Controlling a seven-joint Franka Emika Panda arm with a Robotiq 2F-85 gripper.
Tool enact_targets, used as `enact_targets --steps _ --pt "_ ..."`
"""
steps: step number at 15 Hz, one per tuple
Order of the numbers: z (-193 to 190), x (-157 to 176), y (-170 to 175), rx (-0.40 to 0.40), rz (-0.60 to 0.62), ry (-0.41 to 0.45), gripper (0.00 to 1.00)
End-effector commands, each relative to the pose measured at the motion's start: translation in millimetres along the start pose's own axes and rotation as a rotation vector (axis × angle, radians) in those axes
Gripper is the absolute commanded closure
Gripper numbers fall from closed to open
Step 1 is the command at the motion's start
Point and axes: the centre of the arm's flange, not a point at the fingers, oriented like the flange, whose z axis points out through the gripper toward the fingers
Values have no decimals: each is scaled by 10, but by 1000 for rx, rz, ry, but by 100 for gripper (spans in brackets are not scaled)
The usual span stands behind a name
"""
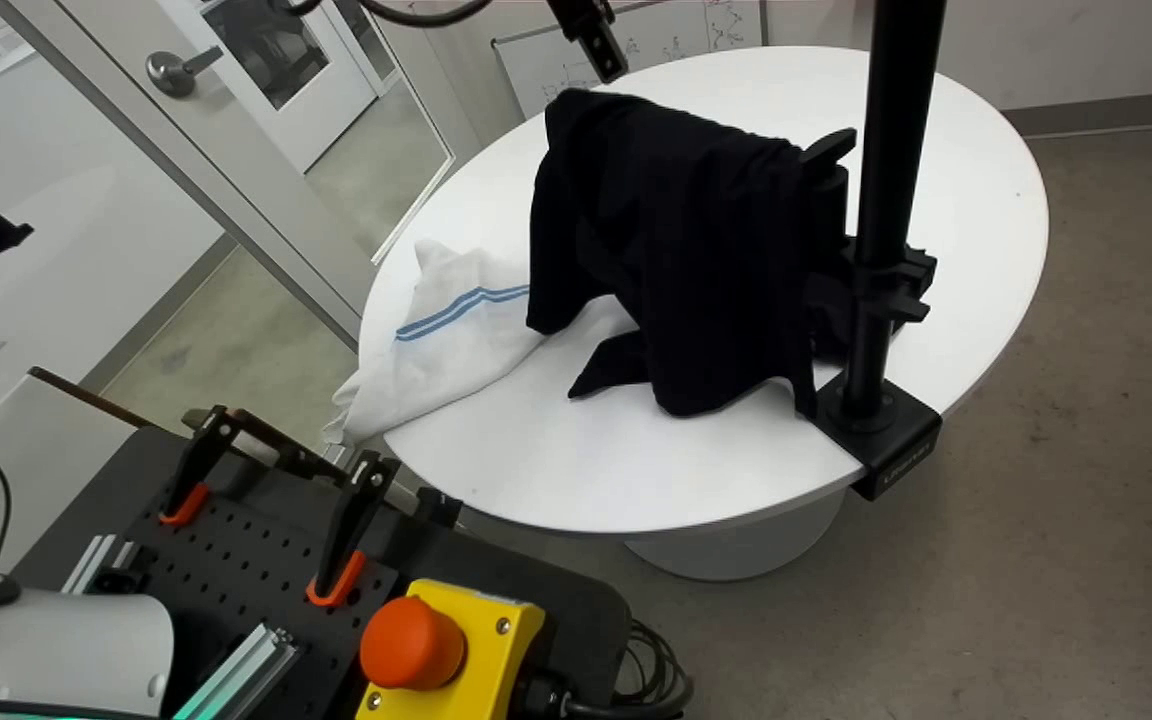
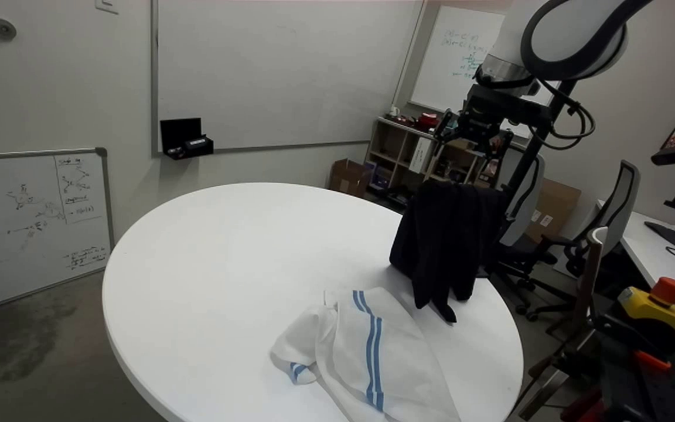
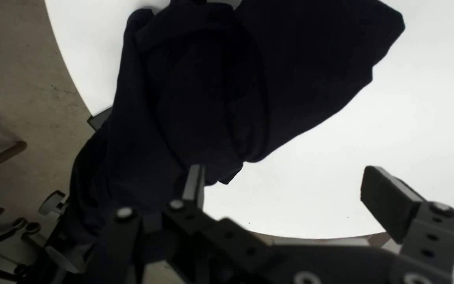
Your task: Take the black shirt off the stand and put it on the table
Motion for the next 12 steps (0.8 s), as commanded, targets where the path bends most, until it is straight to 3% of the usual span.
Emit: enact_targets --steps 1,7,12 --pt "156 -53 -95 18 122 18 0" --pt "377 -111 -124 -5 305 16 0" --pt "495 -213 -162 -33 367 4 0"
